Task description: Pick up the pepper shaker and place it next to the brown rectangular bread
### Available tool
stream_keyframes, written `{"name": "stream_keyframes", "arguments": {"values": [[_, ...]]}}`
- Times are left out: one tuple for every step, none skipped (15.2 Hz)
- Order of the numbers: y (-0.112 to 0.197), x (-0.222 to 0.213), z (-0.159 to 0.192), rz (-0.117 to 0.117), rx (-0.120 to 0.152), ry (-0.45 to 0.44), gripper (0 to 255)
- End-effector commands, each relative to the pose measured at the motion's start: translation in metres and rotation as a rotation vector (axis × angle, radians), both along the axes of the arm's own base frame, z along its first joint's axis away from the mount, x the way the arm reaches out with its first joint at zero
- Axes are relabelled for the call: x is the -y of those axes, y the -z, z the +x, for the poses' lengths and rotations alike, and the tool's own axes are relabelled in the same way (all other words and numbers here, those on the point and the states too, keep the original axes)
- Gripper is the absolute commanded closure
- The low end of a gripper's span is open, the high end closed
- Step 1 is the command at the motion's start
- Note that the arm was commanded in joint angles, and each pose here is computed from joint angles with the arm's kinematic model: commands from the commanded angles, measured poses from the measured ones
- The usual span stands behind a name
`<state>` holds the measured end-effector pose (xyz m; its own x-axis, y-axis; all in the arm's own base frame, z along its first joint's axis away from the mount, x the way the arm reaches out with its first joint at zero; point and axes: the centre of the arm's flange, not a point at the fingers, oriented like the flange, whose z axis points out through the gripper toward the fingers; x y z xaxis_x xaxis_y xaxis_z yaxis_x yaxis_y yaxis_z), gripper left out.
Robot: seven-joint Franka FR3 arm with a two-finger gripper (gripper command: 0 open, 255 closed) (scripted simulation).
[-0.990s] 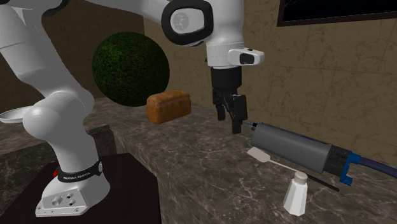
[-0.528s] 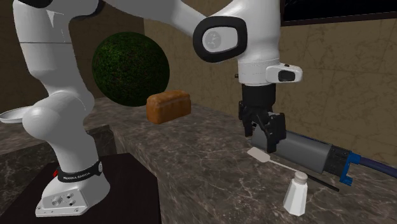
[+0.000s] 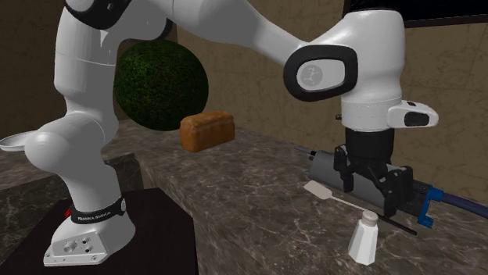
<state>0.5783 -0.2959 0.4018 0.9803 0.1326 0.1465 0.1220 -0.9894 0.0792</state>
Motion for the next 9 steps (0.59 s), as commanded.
{"name": "stream_keyframes", "arguments": {"values": [[0.007,0.005,0.007,-0.003,0.003,-0.005,0],[0.012,0.006,0.008,-0.003,0.003,-0.005,0],[0.017,0.006,0.009,-0.003,0.003,-0.005,0],[0.023,0.006,0.010,-0.003,0.003,-0.005,0],[0.028,0.007,0.011,-0.003,0.003,-0.005,0],[0.033,0.007,0.012,-0.003,0.003,-0.005,0],[0.038,0.007,0.012,-0.003,0.003,-0.005,0],[0.041,0.007,0.013,-0.003,0.003,-0.005,0],[0.041,0.007,0.013,-0.003,0.003,-0.005,0]]}}
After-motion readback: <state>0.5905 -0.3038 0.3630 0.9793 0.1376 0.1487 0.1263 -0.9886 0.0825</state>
